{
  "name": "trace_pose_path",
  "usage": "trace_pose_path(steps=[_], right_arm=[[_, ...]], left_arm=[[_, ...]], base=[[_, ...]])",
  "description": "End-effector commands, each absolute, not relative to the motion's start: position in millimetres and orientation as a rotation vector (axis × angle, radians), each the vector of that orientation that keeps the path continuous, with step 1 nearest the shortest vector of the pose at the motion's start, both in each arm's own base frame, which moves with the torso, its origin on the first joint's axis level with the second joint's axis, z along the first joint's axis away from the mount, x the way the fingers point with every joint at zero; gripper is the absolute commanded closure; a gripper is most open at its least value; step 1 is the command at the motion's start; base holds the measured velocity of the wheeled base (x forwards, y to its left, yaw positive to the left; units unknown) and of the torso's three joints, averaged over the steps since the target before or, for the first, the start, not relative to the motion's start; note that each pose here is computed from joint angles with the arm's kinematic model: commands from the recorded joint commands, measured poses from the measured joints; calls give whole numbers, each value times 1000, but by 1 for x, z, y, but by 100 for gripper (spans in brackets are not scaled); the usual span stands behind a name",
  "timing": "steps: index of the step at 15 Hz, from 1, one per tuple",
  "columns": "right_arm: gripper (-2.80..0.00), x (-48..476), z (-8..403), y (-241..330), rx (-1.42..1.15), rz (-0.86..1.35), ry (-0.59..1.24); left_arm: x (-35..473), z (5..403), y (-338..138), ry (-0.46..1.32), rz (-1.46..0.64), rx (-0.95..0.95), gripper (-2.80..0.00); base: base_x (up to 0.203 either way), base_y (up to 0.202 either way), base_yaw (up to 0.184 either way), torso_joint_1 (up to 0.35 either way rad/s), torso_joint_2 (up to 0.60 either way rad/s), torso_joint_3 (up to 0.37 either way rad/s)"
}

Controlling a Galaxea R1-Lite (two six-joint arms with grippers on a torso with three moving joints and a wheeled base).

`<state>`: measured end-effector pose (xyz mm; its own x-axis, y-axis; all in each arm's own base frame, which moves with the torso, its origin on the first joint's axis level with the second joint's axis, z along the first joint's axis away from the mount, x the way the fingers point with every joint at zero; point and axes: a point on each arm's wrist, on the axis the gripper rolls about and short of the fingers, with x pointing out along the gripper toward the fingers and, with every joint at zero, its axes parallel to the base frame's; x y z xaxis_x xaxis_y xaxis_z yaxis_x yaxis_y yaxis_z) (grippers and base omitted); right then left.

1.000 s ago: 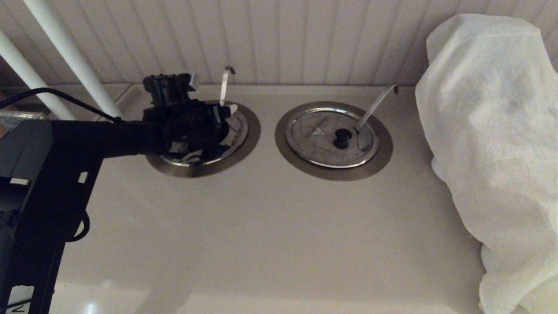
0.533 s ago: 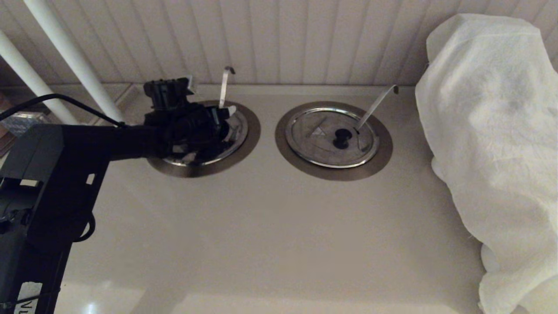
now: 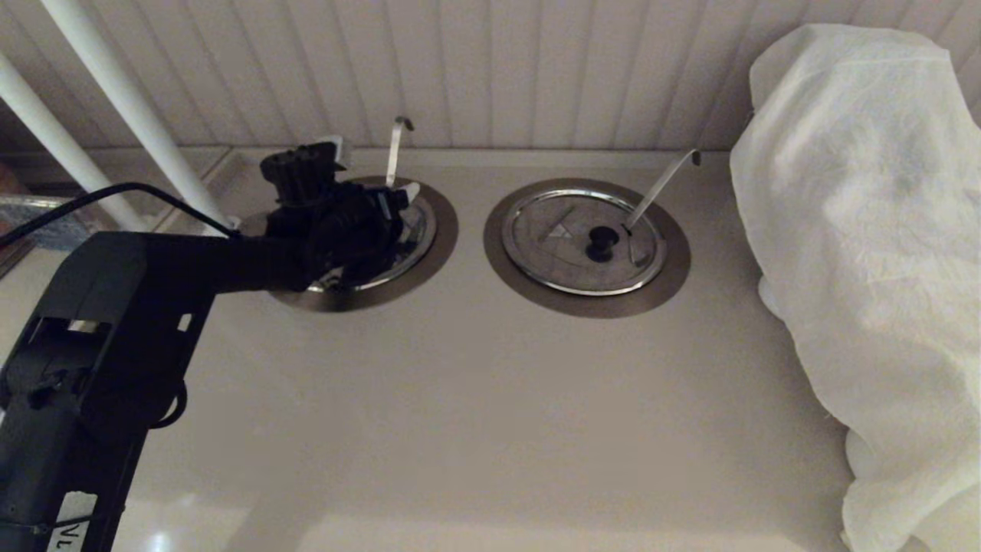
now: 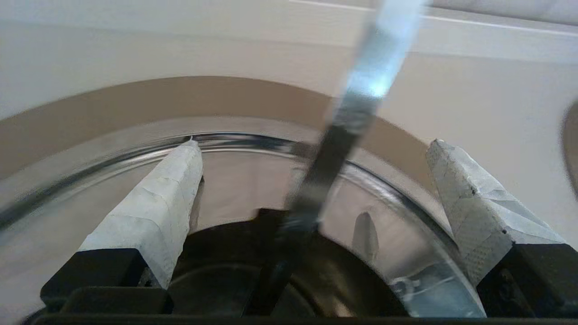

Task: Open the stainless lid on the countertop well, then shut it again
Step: Stir with a spoon

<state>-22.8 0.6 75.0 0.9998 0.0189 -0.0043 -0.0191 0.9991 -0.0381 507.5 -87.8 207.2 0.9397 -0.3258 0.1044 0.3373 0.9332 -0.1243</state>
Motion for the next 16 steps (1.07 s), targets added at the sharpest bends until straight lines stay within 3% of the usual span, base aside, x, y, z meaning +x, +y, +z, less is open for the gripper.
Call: trace_pose_path(steps=[1, 9, 16], right_arm=[[-280, -23, 75, 1, -38, 20, 4], [-280, -23, 75, 1, -38, 21, 4], [-280, -23, 75, 1, -38, 20, 4]], left_arm=[[512, 198, -89, -84, -342, -144, 0], [512, 198, -90, -101, -345, -142, 0], [497, 230, -96, -162, -348, -146, 0]], base=[[0, 0, 0, 0, 0, 0], [0, 0, 0, 0, 0, 0], [0, 0, 0, 0, 0, 0]])
